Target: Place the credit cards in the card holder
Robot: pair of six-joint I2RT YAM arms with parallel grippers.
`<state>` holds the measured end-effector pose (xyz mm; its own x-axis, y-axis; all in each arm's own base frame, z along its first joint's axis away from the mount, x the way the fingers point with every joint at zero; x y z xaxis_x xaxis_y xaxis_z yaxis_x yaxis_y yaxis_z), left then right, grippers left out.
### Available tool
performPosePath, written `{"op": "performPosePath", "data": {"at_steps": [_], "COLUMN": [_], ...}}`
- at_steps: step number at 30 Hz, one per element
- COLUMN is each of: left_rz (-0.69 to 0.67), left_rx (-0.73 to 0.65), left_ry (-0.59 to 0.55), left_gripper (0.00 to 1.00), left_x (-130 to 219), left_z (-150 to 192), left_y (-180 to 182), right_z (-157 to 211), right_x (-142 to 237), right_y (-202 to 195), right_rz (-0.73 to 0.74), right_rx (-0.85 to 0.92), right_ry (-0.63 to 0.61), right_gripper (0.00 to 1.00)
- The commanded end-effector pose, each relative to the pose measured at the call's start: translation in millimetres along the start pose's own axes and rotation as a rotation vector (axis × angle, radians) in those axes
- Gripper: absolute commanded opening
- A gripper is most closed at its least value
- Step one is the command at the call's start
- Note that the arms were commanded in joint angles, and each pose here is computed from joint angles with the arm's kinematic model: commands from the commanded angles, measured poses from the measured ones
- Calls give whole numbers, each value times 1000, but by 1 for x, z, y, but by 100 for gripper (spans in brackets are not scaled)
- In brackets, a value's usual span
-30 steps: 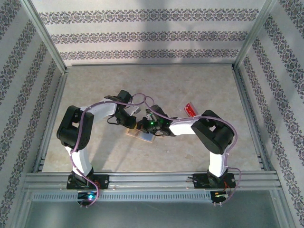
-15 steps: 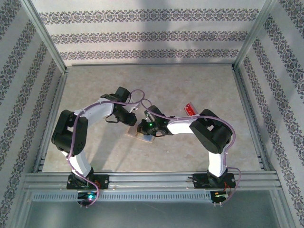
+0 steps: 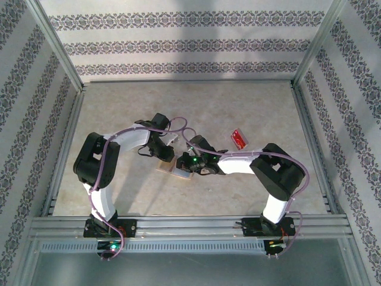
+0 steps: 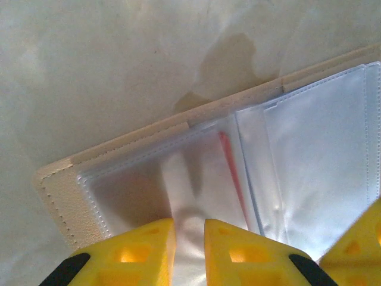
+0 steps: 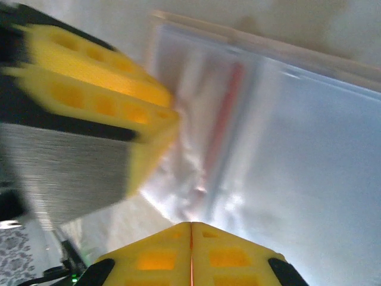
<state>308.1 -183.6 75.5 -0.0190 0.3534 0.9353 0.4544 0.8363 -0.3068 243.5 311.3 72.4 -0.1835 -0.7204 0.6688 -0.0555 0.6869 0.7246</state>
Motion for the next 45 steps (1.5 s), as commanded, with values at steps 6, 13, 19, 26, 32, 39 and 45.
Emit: {"op": "performPosePath", "data": {"at_steps": [6, 13, 19, 26, 32, 39, 45], "left_rz": [-93, -45, -18, -7, -16, 21, 17], "left_rx": [-72, -95, -120, -248, -380, -431, -447], "left_ry": [15, -23, -70, -188, -279, -298, -291], "left_gripper": [22, 23, 26, 37, 46, 59, 78], "left_x": [2, 19, 43, 77, 85, 77, 57], "left_z": [8, 0, -7, -24, -51, -94, -127], "left_y": [9, -3, -15, -38, -69, -107, -133], "right_z": [27, 15, -12, -41, -65, -88, -106], "right_x": [-4, 14, 49, 118, 183, 234, 253], "right_y": [-60, -33, 2, 9, -8, -39, -64], "right_rz": [133, 85, 63, 301, 551, 726, 791], "right_rx": [-111, -34, 72, 263, 363, 394, 397], "right_ry": [39, -11, -88, -141, -179, -194, -178], "right_gripper": [6, 13, 25, 36, 49, 58, 61]}}
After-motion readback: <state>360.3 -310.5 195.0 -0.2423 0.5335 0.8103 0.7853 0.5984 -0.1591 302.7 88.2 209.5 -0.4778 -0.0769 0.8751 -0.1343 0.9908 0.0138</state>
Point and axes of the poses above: each hand's point on the last joint's axis, 136 mm out from that joint toward the fingers, its own x axis back along the fingers, its own y axis along the line the jaws close on, z = x × y, the point moved 5 cm from there along x, back along the fingers, and after that the axes turned 4 degrees about x, right-handed, at the moved point
